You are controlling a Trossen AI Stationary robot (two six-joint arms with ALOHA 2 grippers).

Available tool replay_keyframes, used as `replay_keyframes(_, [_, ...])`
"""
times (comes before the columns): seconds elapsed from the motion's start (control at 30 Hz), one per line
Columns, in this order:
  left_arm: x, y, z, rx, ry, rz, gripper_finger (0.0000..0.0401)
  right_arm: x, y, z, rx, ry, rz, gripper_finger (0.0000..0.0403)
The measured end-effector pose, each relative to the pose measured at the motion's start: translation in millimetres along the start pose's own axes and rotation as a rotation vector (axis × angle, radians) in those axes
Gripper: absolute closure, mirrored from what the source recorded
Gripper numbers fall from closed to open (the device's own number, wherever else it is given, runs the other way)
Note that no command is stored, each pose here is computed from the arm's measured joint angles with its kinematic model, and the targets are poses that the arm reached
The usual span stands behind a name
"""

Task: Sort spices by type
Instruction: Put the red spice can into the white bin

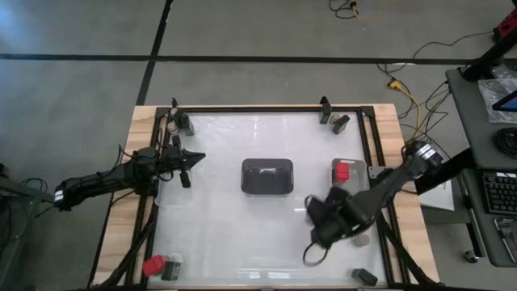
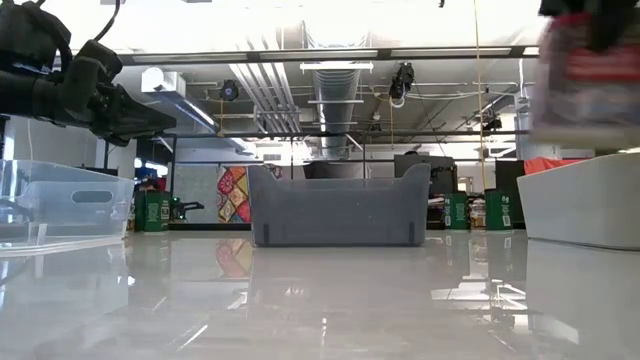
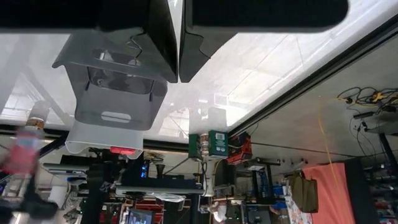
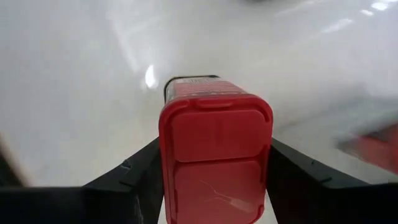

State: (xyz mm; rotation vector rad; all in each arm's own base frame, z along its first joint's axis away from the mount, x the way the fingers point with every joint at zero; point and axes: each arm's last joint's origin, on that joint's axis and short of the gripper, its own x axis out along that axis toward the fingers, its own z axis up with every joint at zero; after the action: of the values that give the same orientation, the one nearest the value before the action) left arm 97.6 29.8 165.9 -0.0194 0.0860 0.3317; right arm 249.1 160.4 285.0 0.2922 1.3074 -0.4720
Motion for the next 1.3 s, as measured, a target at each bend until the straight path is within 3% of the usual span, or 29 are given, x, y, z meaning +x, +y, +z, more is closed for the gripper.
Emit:
replay_keyframes(0.2, [0.0, 0.0, 0.0, 0.0, 0.0, 0.0, 0.0401, -35.9, -54.1, -8.0, 0.441, -0.032, -0.127, 0.0177])
replay_keyframes(0.3, [0.0, 0.0, -0.1, 0.0, 0.001, 0.0, 0.0401, -45.4, -69.9, -13.7, 0.591, -0.069, -0.065, 0.0179])
replay_keyframes(0.53, [0.0, 0.0, -0.1, 0.0, 0.001, 0.0, 0.0401, -29.0, -103.4, -33.5, 0.915, -0.041, -0.119, 0.0187])
replay_keyframes(0.83, [0.0, 0.0, -0.1, 0.0, 0.001, 0.0, 0.0401, 6.0, -120.9, -53.0, 1.039, 0.008, -0.218, 0.0186])
replay_keyframes(1.3, [0.0, 0.0, -0.1, 0.0, 0.001, 0.0, 0.0401, 32.2, -119.4, -46.6, 1.076, 0.045, -0.154, 0.0185])
